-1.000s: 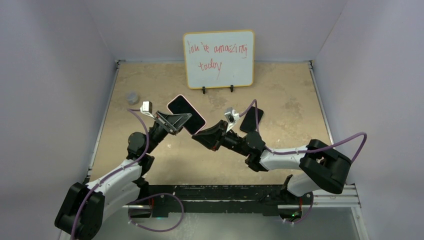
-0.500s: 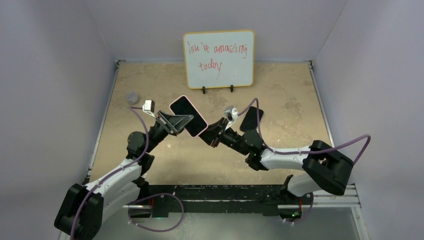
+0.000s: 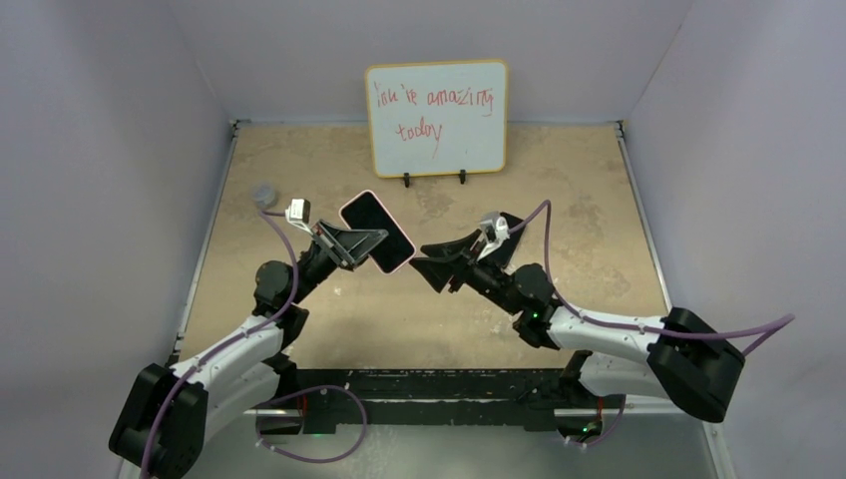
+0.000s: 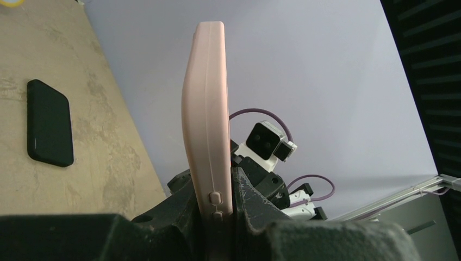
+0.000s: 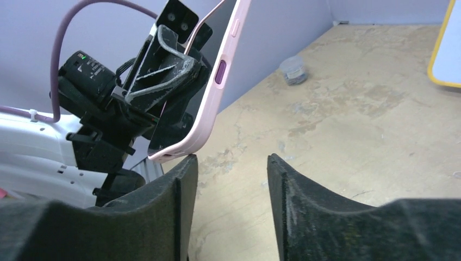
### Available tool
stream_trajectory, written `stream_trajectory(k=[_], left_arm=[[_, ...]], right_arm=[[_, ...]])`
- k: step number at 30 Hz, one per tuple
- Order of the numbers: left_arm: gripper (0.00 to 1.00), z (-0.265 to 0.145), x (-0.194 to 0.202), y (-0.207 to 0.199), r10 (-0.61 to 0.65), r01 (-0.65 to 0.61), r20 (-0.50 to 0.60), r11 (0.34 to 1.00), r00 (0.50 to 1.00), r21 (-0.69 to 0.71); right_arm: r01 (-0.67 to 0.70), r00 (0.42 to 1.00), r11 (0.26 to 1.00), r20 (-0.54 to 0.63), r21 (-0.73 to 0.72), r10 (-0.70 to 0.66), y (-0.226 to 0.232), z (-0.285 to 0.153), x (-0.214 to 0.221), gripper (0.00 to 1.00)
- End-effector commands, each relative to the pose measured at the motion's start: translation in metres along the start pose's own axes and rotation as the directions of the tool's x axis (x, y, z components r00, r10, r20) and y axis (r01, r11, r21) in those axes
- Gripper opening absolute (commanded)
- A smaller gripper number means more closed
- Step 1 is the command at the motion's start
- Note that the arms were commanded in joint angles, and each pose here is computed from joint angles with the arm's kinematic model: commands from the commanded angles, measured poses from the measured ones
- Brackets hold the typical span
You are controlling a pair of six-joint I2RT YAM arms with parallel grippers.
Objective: Take the phone out of the phone case
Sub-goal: Remove the phone case from the phone.
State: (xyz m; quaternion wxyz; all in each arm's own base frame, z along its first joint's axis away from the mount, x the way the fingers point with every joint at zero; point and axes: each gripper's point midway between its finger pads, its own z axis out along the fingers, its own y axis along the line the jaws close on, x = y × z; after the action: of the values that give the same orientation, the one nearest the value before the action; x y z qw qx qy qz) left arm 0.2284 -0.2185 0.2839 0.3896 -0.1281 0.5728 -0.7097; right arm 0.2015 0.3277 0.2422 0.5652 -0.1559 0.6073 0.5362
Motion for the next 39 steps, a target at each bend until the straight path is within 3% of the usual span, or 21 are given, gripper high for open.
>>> stream_trajectory(k=[1, 23, 29, 39], left_arm=[[0.00, 0.007, -0.011, -0.043, 0.074, -0.079, 0.039, 0.987, 0.996, 0.141], [0.00, 0.003, -0.012, -0.047, 0.075, -0.083, 0.054, 0.984, 0.996, 0.160], [0.00, 0.001, -0.010, -0.050, 0.063, -0.070, 0.049, 0.982, 0.997, 0.175], [0.00, -0.003, -0.010, -0.061, 0.027, -0.038, 0.050, 0.974, 0.998, 0.224]], right_arm=[[-0.010, 0.999, 1.000, 0.040, -0.005, 0.010, 0.003, -0.002, -0.015, 0.55], [-0.165, 0.972, 0.965, 0.135, -0.203, 0.194, 0.039, 0.006, -0.056, 0.58], [-0.191, 0.962, 0.954, 0.147, -0.229, 0.228, 0.043, 0.010, -0.061, 0.51], [-0.248, 0.949, 0.929, 0.123, -0.275, 0.290, 0.047, 0.015, -0.056, 0.28]])
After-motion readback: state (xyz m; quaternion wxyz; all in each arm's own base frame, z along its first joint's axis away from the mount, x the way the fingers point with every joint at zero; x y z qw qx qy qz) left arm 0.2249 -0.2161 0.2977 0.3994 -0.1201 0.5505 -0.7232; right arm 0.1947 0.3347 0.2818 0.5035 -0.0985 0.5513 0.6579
